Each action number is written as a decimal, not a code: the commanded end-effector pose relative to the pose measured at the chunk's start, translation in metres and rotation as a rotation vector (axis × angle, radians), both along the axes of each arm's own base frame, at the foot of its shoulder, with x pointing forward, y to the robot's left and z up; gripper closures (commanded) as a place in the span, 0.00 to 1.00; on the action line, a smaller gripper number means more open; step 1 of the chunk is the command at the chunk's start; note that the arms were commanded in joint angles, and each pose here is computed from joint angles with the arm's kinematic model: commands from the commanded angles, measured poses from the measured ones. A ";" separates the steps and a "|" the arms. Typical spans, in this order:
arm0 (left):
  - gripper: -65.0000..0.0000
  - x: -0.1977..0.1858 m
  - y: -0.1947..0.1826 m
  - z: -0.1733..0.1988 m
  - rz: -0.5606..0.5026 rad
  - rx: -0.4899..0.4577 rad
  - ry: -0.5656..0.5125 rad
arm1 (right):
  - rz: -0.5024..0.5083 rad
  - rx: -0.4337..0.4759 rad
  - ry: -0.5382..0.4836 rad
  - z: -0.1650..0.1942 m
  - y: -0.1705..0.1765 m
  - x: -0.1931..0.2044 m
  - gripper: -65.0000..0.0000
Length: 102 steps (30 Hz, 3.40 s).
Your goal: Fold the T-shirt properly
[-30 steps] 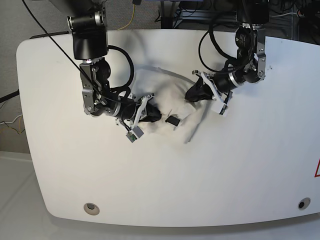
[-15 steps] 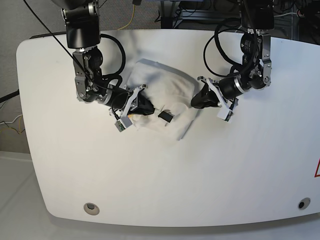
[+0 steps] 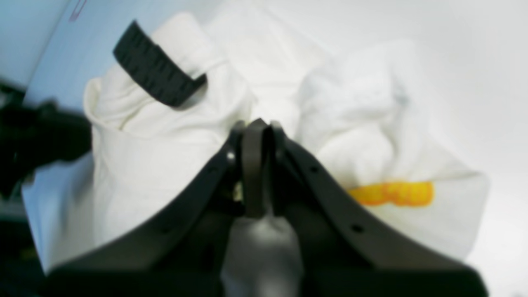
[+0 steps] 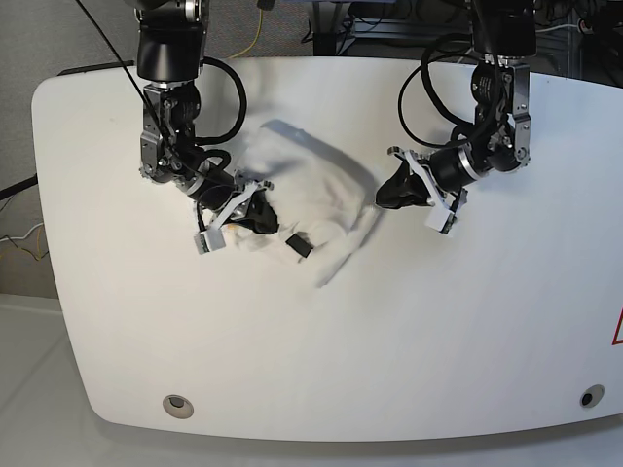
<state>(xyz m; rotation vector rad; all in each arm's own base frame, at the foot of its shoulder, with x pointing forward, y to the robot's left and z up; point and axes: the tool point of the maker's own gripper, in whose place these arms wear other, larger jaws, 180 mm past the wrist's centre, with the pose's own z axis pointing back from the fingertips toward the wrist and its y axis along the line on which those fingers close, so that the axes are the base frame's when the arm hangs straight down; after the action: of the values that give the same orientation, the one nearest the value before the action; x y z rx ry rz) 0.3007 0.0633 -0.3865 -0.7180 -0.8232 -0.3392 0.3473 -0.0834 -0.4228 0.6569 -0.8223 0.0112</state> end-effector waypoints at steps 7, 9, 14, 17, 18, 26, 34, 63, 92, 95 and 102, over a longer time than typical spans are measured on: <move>0.98 0.008 0.008 0.014 0.003 -0.005 -0.050 | -0.189 -0.061 0.089 -0.010 -0.025 0.016 0.96; 0.98 0.008 0.010 0.014 0.002 0.001 -0.050 | -0.225 -0.054 0.097 -0.011 -0.024 0.019 0.96; 0.98 0.008 0.010 0.013 0.002 0.002 -0.049 | -0.307 -0.033 0.112 -0.013 -0.022 0.023 1.00; 0.98 0.008 0.010 0.013 0.002 0.002 -0.049 | -0.344 -0.016 0.137 -0.016 -0.016 0.021 1.00; 0.98 0.008 0.010 0.013 0.002 0.002 -0.049 | -0.354 -0.009 0.147 -0.017 -0.012 0.021 1.00; 0.98 0.008 0.019 0.012 0.000 0.025 -0.048 | -0.396 0.043 0.198 -0.023 0.011 0.015 1.00; 0.98 0.009 0.020 0.013 0.000 0.028 -0.051 | -0.451 0.077 0.193 -0.018 0.022 0.008 1.00; 0.98 0.009 0.020 0.013 0.000 0.030 -0.051 | -0.351 0.076 0.129 0.003 0.071 0.008 1.00; 0.98 0.010 0.026 0.031 -0.021 0.065 -0.111 | -0.386 0.118 -0.162 0.108 0.052 0.041 1.00; 0.98 0.009 0.024 0.038 -0.028 0.070 -0.136 | -0.390 0.121 -0.188 0.118 0.050 0.041 1.00; 0.98 0.003 0.028 0.060 -0.070 0.130 -0.203 | -0.351 0.007 -0.191 0.117 0.019 0.038 1.00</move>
<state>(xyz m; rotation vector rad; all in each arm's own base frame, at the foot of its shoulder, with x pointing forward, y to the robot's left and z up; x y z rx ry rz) 0.2990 0.0869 -0.3535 -0.6175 -0.8919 -0.4716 0.3771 -0.0475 -0.3208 0.5469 -1.0552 -0.2661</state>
